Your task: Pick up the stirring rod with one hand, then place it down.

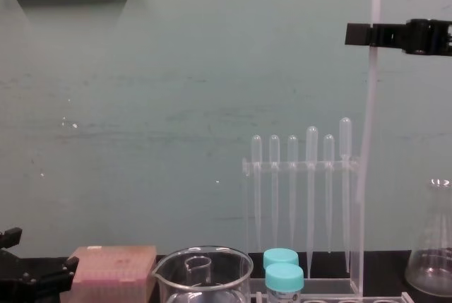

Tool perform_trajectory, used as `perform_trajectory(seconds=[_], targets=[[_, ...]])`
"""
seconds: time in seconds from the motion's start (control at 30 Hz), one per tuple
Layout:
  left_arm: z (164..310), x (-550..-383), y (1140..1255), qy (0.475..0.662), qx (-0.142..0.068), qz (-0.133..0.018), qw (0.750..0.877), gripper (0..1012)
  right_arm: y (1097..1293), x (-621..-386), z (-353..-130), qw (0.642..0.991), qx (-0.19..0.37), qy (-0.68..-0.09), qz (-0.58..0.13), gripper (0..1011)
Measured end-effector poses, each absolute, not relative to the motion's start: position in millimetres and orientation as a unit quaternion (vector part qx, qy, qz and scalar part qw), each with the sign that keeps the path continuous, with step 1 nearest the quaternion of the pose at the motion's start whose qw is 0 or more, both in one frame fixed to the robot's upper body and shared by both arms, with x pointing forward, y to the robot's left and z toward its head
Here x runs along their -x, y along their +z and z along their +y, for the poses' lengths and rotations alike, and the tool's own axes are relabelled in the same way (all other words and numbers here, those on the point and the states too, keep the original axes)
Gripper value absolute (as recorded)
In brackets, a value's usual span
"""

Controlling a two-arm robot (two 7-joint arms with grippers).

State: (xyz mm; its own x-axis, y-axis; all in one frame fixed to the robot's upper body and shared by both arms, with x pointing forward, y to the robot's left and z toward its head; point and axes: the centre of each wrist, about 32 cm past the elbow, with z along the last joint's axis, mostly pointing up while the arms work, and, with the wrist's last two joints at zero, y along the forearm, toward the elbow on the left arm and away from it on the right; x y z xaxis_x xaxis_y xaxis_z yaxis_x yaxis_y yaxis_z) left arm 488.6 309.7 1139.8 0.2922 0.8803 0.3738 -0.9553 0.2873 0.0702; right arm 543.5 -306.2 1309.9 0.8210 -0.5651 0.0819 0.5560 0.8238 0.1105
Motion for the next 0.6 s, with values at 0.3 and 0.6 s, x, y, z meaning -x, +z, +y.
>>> perform_trajectory(seconds=[0.3, 0.6], targets=[[309.7, -488.6, 1139.8, 0.580, -0.141, -0.132, 0.791, 1000, 1296.1, -539.1, -302.7, 0.953, -0.011, -0.297, -0.063, 65], [309.7, -488.6, 1139.8, 0.580, -0.142, -0.132, 0.791, 1000, 1267.2, -541.0, -299.6, 0.954, -0.005, -0.294, -0.054, 65]])
